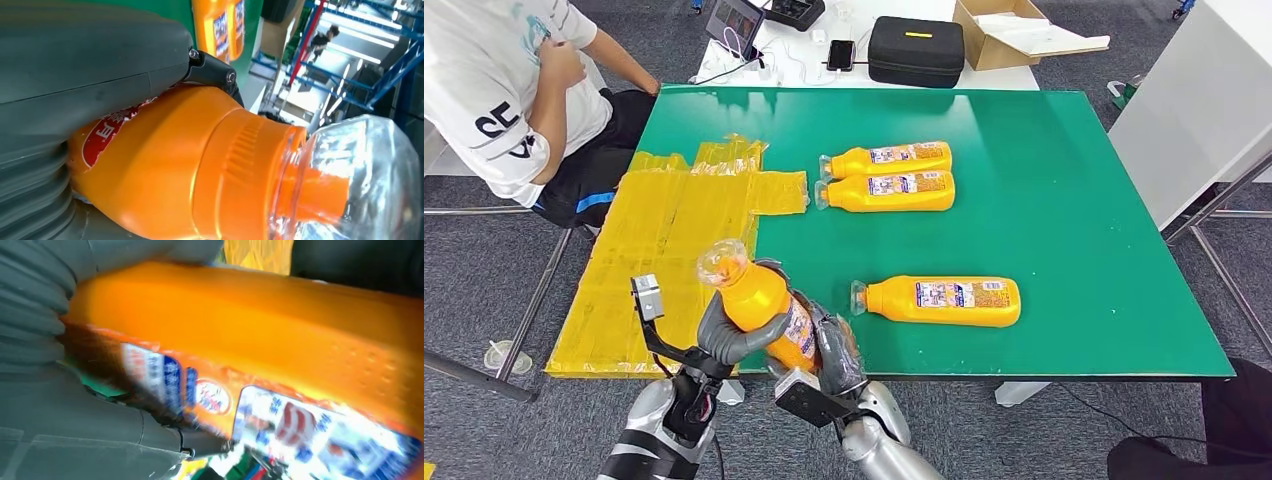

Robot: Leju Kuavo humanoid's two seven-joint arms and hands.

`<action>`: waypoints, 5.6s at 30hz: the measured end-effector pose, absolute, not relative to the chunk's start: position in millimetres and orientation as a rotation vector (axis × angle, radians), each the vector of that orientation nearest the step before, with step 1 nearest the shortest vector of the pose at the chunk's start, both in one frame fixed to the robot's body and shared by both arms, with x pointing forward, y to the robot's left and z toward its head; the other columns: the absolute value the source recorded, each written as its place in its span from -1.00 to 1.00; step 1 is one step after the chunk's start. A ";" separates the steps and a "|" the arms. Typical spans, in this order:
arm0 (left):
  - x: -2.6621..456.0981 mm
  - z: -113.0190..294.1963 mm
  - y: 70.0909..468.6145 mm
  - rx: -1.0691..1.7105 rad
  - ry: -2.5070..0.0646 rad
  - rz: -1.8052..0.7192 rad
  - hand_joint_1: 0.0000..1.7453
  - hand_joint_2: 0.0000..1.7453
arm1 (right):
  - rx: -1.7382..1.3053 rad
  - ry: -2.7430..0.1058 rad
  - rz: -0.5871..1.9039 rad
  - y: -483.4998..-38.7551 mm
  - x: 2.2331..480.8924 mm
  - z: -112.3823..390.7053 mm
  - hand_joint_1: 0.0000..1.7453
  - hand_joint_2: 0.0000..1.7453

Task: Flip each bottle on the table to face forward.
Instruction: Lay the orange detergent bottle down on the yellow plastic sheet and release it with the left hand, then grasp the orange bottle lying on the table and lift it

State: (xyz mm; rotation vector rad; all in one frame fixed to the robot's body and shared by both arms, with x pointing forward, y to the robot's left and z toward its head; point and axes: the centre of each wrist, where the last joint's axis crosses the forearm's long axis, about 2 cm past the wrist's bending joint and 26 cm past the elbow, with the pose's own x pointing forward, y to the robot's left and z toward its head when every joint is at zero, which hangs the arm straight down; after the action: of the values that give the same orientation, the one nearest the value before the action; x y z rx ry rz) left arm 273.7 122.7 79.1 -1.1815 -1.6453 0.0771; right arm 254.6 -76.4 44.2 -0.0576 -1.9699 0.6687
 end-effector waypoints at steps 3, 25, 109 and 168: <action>272.7 79.0 122.4 -1.169 -1.643 0.082 1.00 1.00 | 0.032 -1.936 0.628 -75.2 255.4 45.0 -1.00 -1.00; 305.7 98.4 154.8 -0.392 -1.936 0.176 1.00 1.00 | 0.124 -2.124 0.255 -92.3 265.5 102.5 -1.00 -1.00; 369.3 53.9 269.3 0.020 -1.451 -1.277 -1.00 -1.00 | 0.244 -2.109 0.350 -73.3 266.2 102.2 -1.00 1.00; 311.1 80.7 225.7 0.138 -2.015 0.181 -1.00 1.00 | -0.554 -1.432 0.953 -295.7 337.8 100.8 -1.00 1.00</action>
State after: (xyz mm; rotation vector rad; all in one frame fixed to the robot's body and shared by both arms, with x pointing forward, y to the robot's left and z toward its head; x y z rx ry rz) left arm 311.1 225.7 80.7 0.1377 -2.0151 0.1810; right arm 337.8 -295.7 100.8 -0.5543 -1.4315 0.9527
